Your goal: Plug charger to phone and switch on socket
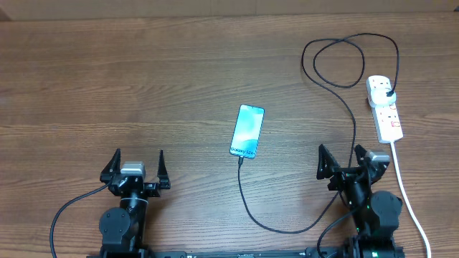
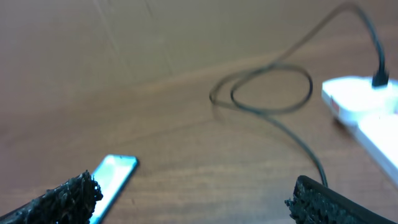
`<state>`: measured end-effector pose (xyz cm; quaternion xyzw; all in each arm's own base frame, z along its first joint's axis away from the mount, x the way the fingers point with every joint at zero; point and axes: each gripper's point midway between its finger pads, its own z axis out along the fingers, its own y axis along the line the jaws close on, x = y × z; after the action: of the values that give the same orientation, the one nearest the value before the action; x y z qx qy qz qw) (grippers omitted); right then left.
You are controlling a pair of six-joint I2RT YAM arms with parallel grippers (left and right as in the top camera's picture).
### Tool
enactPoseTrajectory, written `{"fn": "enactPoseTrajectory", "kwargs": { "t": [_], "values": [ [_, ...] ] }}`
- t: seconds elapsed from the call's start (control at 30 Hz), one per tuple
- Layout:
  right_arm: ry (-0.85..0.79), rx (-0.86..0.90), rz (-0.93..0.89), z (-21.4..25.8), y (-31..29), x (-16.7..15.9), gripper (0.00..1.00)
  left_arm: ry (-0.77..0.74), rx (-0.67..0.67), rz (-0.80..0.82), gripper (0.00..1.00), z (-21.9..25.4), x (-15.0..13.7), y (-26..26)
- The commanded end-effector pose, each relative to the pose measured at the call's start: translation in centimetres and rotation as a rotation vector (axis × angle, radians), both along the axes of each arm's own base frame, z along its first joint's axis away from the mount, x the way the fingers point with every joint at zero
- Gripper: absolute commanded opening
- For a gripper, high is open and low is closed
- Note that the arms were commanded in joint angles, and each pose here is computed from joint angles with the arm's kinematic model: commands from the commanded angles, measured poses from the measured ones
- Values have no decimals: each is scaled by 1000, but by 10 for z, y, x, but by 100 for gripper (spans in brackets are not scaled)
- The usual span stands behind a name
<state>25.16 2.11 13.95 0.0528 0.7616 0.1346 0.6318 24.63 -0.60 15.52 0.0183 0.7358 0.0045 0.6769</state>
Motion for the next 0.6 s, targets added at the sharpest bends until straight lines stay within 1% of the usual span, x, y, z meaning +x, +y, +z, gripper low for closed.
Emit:
{"fn": "enactPoseTrajectory", "kwargs": {
  "t": [0.0, 0.17, 0.57],
  "values": [
    [-75, -1, 5, 15, 1, -3, 100, -7, 15, -7, 100, 1, 0, -1],
    [-174, -4, 6, 37, 2, -7, 100, -7, 15, -7, 100, 1, 0, -1],
    [-161, -3, 6, 34, 2, -7, 100, -7, 15, -7, 100, 1, 0, -1]
  ]
}}
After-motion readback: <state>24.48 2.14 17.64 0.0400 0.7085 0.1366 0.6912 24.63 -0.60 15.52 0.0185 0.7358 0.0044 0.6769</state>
